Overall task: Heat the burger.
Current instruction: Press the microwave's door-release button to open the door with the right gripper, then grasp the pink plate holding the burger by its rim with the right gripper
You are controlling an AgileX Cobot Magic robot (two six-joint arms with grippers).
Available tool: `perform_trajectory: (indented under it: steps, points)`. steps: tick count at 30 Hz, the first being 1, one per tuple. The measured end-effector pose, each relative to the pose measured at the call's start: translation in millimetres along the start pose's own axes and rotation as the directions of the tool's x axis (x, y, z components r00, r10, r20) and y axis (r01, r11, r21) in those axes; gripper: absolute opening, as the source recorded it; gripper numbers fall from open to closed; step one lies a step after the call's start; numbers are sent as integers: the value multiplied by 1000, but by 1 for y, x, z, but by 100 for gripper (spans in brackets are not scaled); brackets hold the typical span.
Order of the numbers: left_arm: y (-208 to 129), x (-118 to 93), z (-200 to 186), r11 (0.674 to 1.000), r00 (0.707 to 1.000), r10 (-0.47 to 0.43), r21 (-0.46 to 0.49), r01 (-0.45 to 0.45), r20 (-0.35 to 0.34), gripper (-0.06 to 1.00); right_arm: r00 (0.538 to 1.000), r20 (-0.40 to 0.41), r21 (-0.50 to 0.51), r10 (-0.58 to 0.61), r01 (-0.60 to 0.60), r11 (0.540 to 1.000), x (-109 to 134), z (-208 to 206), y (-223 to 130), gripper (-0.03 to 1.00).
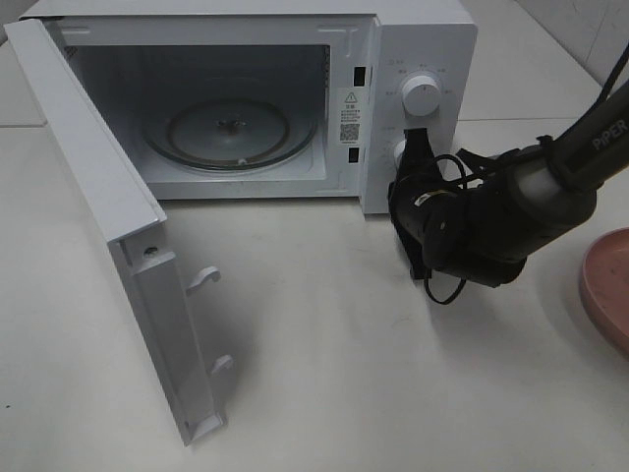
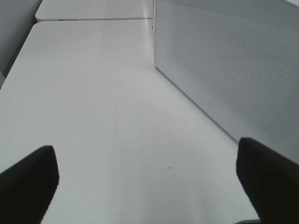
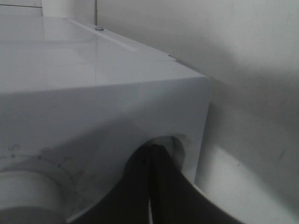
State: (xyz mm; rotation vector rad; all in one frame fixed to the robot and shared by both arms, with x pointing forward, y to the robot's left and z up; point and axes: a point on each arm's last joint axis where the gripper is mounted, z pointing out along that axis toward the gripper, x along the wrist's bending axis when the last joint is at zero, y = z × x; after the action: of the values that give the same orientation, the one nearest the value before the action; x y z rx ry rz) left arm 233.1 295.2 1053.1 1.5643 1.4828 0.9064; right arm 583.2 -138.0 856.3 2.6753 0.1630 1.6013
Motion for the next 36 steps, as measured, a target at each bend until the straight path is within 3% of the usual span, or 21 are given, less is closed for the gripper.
perform_trajectory:
  steps: [14, 28, 36]
  points:
    - [0, 0, 0, 1000, 1000, 0, 0, 0, 0, 97, 997, 63, 31, -43, 41, 999, -9, -31, 12, 0]
    - [0, 0, 0, 1000, 1000, 0, 0, 0, 0, 97, 991, 28, 115, -130, 126, 985, -1, -71, 22, 0]
    - [0, 0, 0, 1000, 1000, 0, 0, 0, 0, 97, 966, 102, 210, -238, 213, 954, 1, -91, 22, 0]
